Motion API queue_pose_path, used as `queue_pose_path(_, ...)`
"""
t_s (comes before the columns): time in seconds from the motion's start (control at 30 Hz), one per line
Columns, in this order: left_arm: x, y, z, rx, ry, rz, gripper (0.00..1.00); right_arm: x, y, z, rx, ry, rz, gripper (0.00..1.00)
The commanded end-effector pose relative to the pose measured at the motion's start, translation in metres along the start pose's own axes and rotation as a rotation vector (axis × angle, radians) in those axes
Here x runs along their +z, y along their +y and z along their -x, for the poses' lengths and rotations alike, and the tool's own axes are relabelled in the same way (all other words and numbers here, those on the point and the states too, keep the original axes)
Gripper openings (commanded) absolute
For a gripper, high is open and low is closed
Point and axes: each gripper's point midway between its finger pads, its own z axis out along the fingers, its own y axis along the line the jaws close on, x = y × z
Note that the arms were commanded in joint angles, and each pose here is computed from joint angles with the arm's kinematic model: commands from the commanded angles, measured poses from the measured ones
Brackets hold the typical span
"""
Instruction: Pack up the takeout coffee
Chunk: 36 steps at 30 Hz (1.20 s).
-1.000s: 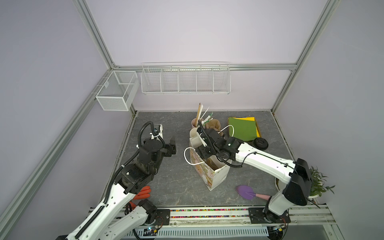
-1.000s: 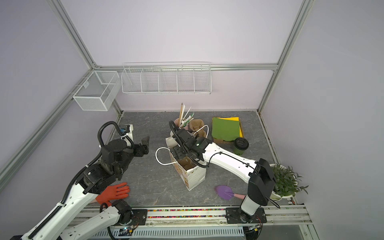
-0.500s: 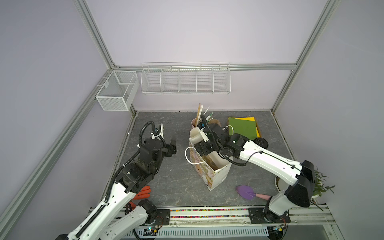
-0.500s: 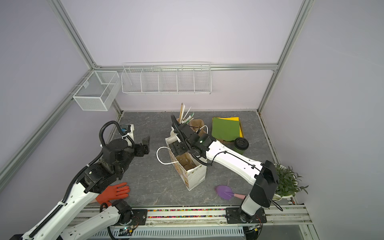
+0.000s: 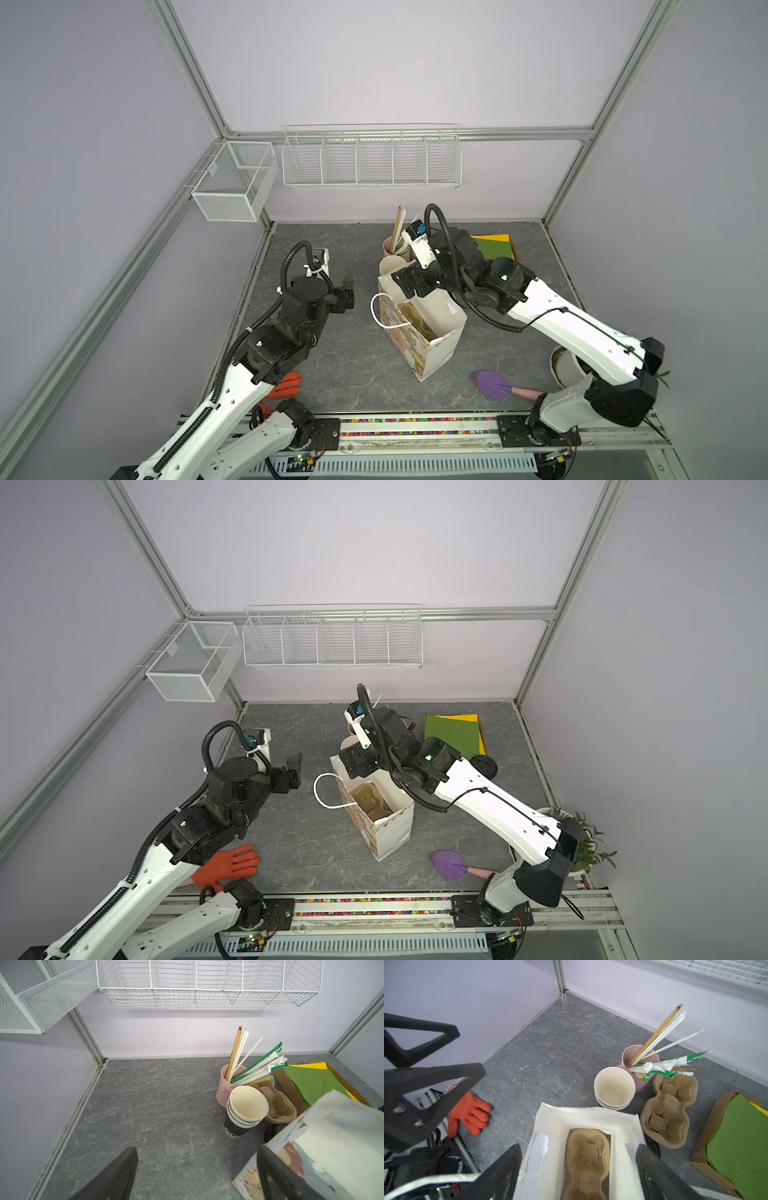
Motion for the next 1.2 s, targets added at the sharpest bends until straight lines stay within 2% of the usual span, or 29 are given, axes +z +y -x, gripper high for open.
queue_pose_path(0.0,-0.001,-0.002,-0.001,-0.014,0.011,-0.016,0.91,-0.043,0.0,0.022,-0.018,-0.071,0.026,0.88)
queue_pose_path(0.1,-0.008,-0.012,0.002,-0.064,0.03,-0.079,0.92,-0.072,-0.006,0.031,-0.03,-0.114,0.008,0.88)
queue_pose_path(0.2,-0.023,-0.024,0.014,-0.149,0.048,-0.169,0.93,-0.091,-0.023,0.026,-0.039,-0.118,-0.068,0.88)
queue_pose_path(0.3,-0.039,-0.039,0.018,-0.255,0.062,-0.293,0.94,-0.098,-0.042,0.009,-0.024,-0.086,-0.138,0.88)
queue_pose_path(0.5,-0.065,-0.068,0.018,-0.44,0.103,-0.519,0.94,-0.101,-0.073,-0.023,0.074,-0.032,-0.168,0.88)
queue_pose_path(0.77,-0.067,-0.105,0.001,-0.509,0.24,-0.701,0.93,-0.104,-0.1,-0.04,0.178,-0.012,-0.159,0.88)
queue_pose_path(1.03,-0.062,-0.131,-0.016,-0.489,0.314,-0.762,0.72,-0.085,-0.099,-0.04,0.245,0.001,-0.102,0.99)
queue_pose_path(1.07,-0.061,-0.133,-0.018,-0.479,0.32,-0.757,0.68,-0.082,-0.098,-0.038,0.25,0.003,-0.098,0.98)
queue_pose_path(1.17,-0.055,-0.134,-0.023,-0.467,0.329,-0.738,0.56,-0.074,-0.099,-0.033,0.257,-0.004,-0.09,0.87)
